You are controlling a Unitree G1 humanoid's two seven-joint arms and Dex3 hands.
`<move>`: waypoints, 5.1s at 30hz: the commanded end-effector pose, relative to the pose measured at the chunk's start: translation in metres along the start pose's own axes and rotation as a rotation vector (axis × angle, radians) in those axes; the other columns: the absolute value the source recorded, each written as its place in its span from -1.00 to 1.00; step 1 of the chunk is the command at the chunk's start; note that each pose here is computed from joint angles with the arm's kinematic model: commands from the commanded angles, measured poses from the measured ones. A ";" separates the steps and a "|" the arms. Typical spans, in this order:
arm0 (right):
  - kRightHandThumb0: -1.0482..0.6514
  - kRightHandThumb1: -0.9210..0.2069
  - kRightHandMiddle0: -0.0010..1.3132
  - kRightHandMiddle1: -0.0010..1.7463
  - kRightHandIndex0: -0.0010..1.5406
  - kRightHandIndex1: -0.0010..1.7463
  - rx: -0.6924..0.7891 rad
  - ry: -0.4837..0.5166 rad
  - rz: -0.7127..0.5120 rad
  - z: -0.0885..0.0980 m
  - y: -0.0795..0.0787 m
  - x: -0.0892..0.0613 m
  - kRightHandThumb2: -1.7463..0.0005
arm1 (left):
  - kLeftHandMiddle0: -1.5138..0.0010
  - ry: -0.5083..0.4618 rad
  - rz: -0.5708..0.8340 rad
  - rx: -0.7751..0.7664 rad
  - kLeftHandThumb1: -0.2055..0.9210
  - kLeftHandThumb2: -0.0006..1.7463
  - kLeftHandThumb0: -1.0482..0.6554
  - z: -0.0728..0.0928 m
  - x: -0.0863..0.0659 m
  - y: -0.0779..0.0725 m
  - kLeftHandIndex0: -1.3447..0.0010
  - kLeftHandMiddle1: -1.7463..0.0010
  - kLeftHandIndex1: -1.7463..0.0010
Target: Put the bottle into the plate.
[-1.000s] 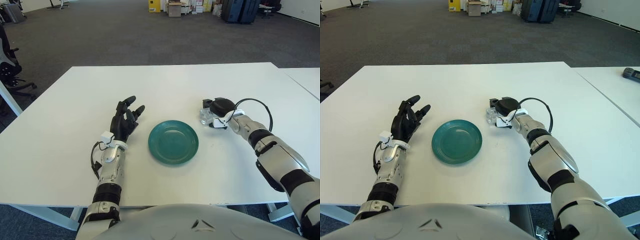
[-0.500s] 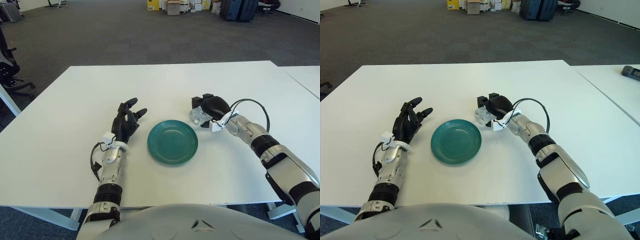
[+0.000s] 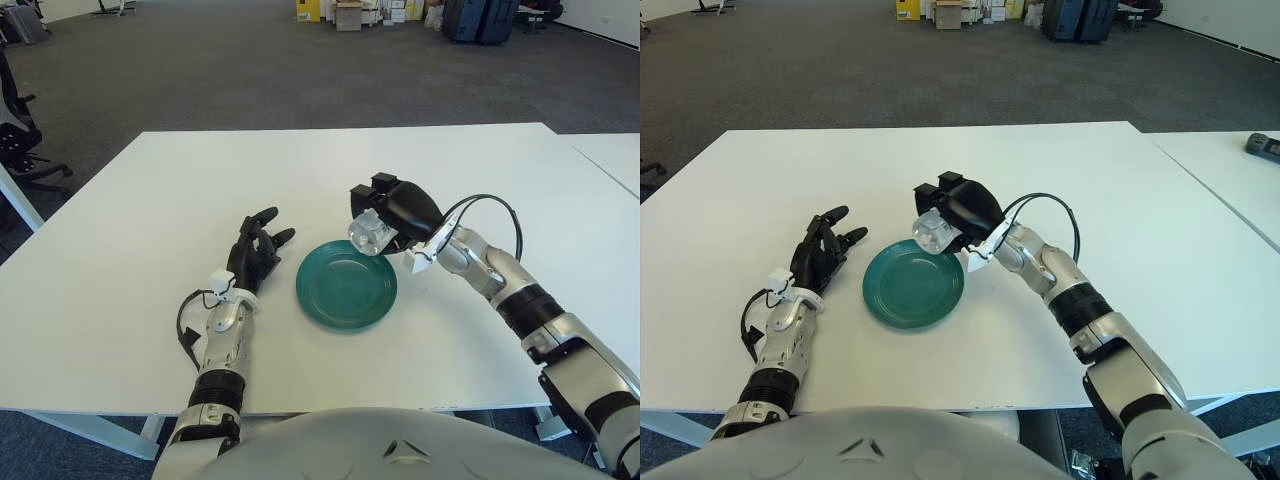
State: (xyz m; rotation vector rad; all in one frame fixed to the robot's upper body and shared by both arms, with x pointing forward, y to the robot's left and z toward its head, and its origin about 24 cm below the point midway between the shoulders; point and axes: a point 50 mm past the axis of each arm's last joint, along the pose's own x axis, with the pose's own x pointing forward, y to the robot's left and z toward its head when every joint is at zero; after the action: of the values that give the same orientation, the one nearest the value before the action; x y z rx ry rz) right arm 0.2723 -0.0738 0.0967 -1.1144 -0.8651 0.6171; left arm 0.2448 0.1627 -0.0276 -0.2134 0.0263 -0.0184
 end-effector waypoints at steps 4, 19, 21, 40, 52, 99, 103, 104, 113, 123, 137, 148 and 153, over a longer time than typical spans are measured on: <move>0.23 0.62 -0.06 1.00 0.11 0.93 -0.045 -0.088 -0.068 0.021 -0.021 0.007 -0.89 | 0.38 0.050 0.021 -0.004 1.00 0.09 -0.71 -0.007 0.006 0.004 0.86 0.45 -0.09; 0.23 0.73 0.01 1.00 0.21 0.85 -0.055 -0.127 0.019 0.032 -0.010 0.006 -0.94 | 0.64 0.133 0.029 -0.064 1.00 0.10 -0.75 -0.019 0.005 0.004 1.00 0.92 0.22; 0.23 0.75 0.02 1.00 0.22 0.84 -0.059 -0.133 0.026 0.033 -0.008 0.006 -0.95 | 0.66 0.139 0.033 -0.077 1.00 0.10 -0.75 -0.020 0.005 0.004 1.00 0.94 0.27; 0.23 0.76 0.03 1.00 0.24 0.82 0.054 -0.131 0.143 0.037 0.003 -0.001 -0.95 | 0.81 0.161 0.022 -0.016 1.00 0.10 -0.81 -0.027 0.007 0.009 1.00 1.00 0.59; 0.23 0.74 0.02 1.00 0.22 0.85 0.090 -0.123 0.158 0.035 0.005 -0.002 -0.95 | 0.80 0.134 0.021 0.005 1.00 0.09 -0.80 -0.024 0.007 0.009 1.00 0.99 0.57; -0.86 -1.00 -1.00 0.17 -0.69 -0.60 0.293 -0.122 0.266 0.007 0.025 -0.005 0.45 | 0.65 -0.005 -0.058 0.013 1.00 0.12 -0.80 -0.009 -0.002 0.008 1.00 0.97 0.31; -0.93 -1.00 -1.00 0.14 -0.74 -0.78 0.280 -0.115 0.270 0.007 0.025 -0.007 0.37 | 0.60 -0.005 -0.059 0.010 1.00 0.10 -0.77 -0.008 -0.003 0.008 1.00 0.96 0.23; -0.94 -1.00 -1.00 0.13 -0.75 -0.81 0.279 -0.114 0.270 0.007 0.025 -0.007 0.35 | 0.59 -0.004 -0.059 0.008 1.00 0.09 -0.77 -0.008 -0.003 0.008 1.00 0.96 0.22; -1.00 -1.00 -1.00 -0.24 -0.89 -0.97 0.241 -0.074 0.277 0.002 0.025 -0.011 0.15 | 0.54 -0.003 -0.080 -0.028 1.00 0.05 -0.73 -0.007 -0.004 0.008 1.00 0.96 0.17; -1.00 -1.00 -1.00 -0.50 -0.96 -1.00 0.286 -0.024 0.225 -0.003 0.023 -0.014 0.11 | 0.51 -0.026 -0.091 -0.034 1.00 0.07 -0.73 -0.005 -0.005 0.008 1.00 0.96 0.11; -0.91 -1.00 -1.00 -0.14 -0.53 -0.89 0.610 0.334 -0.307 -0.050 0.005 -0.040 0.21 | 0.52 -0.010 -0.076 -0.060 1.00 0.02 -0.74 -0.007 -0.005 0.010 1.00 0.98 0.16; -0.61 -1.00 -1.00 -0.36 -0.58 -0.97 0.844 0.825 -0.631 -0.099 0.039 -0.100 0.22 | 0.53 0.005 -0.071 -0.020 1.00 0.03 -0.77 -0.008 -0.007 0.014 1.00 0.99 0.20; -0.54 -1.00 -1.00 -0.44 -0.64 -0.99 0.893 0.932 -0.695 -0.091 0.060 -0.107 0.16 | 0.52 0.010 -0.065 -0.028 1.00 0.03 -0.75 -0.008 -0.007 0.015 1.00 0.99 0.22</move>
State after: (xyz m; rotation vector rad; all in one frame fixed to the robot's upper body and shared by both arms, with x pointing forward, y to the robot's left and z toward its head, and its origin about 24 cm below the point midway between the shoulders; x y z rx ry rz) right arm 0.2916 -0.1979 -0.0007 -0.2038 -0.0823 -0.1381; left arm 0.2440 0.1721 -0.0307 -0.2379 -0.0111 -0.1062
